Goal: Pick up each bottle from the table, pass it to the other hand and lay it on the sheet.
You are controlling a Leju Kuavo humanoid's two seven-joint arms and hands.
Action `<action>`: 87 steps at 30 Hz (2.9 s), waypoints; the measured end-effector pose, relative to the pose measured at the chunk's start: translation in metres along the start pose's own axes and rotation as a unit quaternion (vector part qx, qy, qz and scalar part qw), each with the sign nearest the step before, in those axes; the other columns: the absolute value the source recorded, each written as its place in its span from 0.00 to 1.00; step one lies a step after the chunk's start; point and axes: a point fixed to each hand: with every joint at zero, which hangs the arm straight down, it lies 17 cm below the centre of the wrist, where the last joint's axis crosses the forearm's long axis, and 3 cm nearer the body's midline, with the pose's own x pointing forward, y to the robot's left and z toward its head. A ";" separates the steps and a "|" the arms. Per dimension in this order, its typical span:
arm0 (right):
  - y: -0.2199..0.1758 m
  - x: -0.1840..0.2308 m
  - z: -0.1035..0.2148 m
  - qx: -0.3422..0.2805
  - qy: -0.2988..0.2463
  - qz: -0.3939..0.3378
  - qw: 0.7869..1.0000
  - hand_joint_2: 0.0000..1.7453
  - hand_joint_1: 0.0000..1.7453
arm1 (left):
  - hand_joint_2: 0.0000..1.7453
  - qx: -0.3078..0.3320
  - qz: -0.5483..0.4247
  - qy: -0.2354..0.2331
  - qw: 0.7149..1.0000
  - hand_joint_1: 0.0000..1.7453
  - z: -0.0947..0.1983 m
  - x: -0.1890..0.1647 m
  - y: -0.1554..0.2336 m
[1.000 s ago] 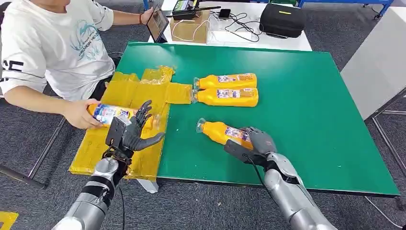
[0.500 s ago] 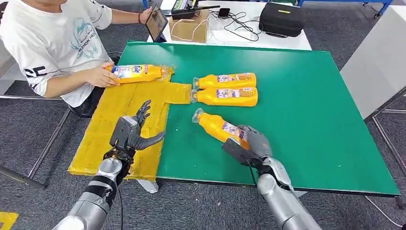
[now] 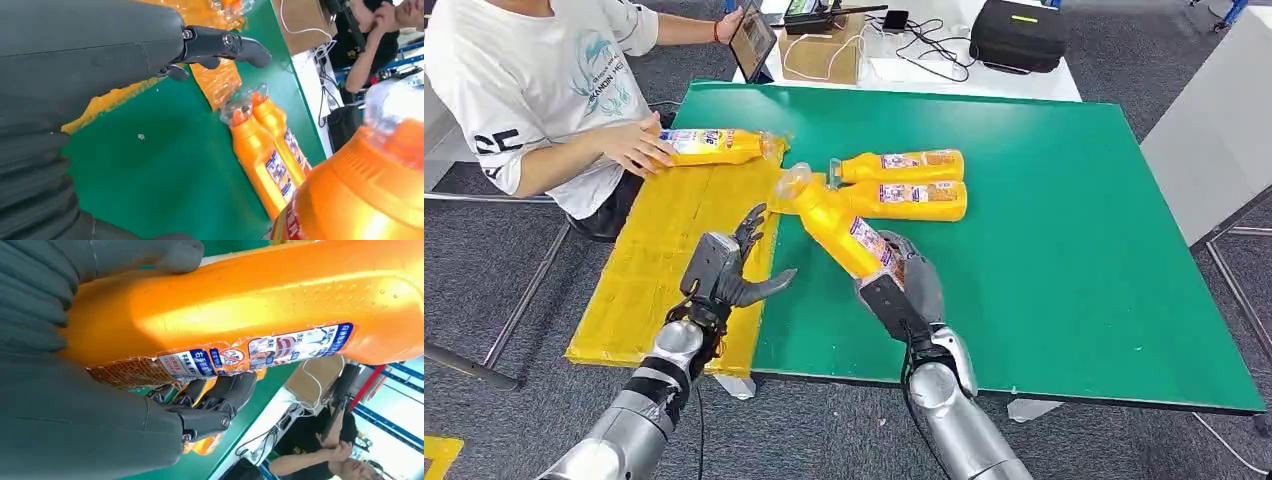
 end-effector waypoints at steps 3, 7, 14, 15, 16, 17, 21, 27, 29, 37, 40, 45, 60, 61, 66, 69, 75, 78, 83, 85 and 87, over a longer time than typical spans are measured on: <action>0.001 0.003 0.000 -0.004 -0.003 -0.006 1.000 1.00 1.00 | 1.00 -0.001 0.014 0.006 1.000 0.00 0.000 -0.002 -0.001; 0.008 0.012 -0.003 0.001 -0.012 -0.013 1.000 1.00 1.00 | 1.00 -0.024 0.061 0.012 0.998 0.00 0.001 0.000 -0.012; 0.030 0.020 -0.006 0.027 -0.019 -0.028 0.999 1.00 1.00 | 1.00 -0.086 0.162 0.018 0.983 0.00 0.007 0.011 -0.043; 0.033 0.021 -0.006 0.030 -0.019 -0.029 0.999 1.00 1.00 | 1.00 -0.091 0.170 0.019 0.981 0.00 0.007 0.012 -0.046; 0.037 0.021 -0.005 0.036 -0.019 -0.031 0.999 1.00 1.00 | 1.00 -0.098 0.181 0.020 0.978 0.00 0.008 0.014 -0.049; 0.040 0.021 -0.005 0.040 -0.019 -0.032 0.999 1.00 1.00 | 1.00 -0.102 0.188 0.020 0.977 0.00 0.008 0.015 -0.051; 0.059 0.024 0.000 0.061 -0.018 -0.042 0.997 1.00 1.00 | 1.00 -0.110 0.200 0.020 0.973 0.00 0.008 0.018 -0.056; 0.085 0.034 0.007 0.085 -0.019 -0.056 0.995 1.00 1.00 | 1.00 -0.116 0.197 0.019 0.973 0.00 0.006 0.022 -0.060; 0.093 0.037 0.010 0.092 -0.019 -0.063 0.994 1.00 1.00 | 1.00 -0.115 0.196 0.019 0.974 0.00 0.005 0.023 -0.059; 0.110 0.046 0.015 0.107 -0.022 -0.077 0.991 1.00 1.00 | 1.00 -0.096 0.195 0.021 0.976 0.00 0.002 0.019 -0.053; 0.115 0.050 0.017 0.114 -0.029 -0.071 0.990 1.00 1.00 | 1.00 -0.090 0.197 0.022 0.976 0.00 0.002 0.018 -0.051; 0.119 0.052 0.019 0.120 -0.031 -0.068 0.990 1.00 0.89 | 1.00 -0.089 0.197 0.022 0.976 0.00 0.002 0.017 -0.051; 0.098 0.027 0.029 0.081 -0.003 -0.070 0.994 1.00 0.00 | 1.00 0.024 0.200 0.000 0.980 1.00 -0.009 0.021 0.013; 0.092 0.025 0.028 0.076 -0.002 -0.070 0.995 1.00 0.00 | 1.00 0.036 0.190 -0.003 0.981 1.00 -0.010 0.020 0.022; 0.071 0.019 0.028 0.052 -0.002 -0.073 0.996 1.00 0.00 | 1.00 0.091 0.096 -0.016 0.991 1.00 -0.011 0.017 0.066; 0.056 0.018 0.026 0.034 -0.006 -0.077 0.996 1.00 0.00 | 1.00 0.122 -0.020 -0.015 0.992 1.00 -0.014 0.015 0.097; 0.032 0.022 0.020 0.009 -0.018 -0.083 0.996 1.00 0.00 | 1.00 0.128 -0.231 0.004 0.965 1.00 -0.023 0.005 0.137; 0.026 0.023 0.018 0.003 -0.020 -0.085 0.996 1.00 0.00 | 1.00 0.117 -0.298 0.028 0.947 1.00 -0.028 -0.003 0.145; 0.020 0.031 0.016 0.002 -0.032 -0.090 0.995 1.00 0.00 | 1.00 0.051 -0.452 0.075 0.887 1.00 -0.030 -0.030 0.152; 0.019 0.033 0.015 0.001 -0.035 -0.091 0.995 1.00 0.00 | 1.00 0.042 -0.467 0.085 0.879 1.00 -0.029 -0.036 0.156; 0.019 0.035 0.014 0.003 -0.036 -0.093 0.995 1.00 0.00 | 1.00 0.020 -0.499 0.101 0.860 1.00 -0.028 -0.044 0.158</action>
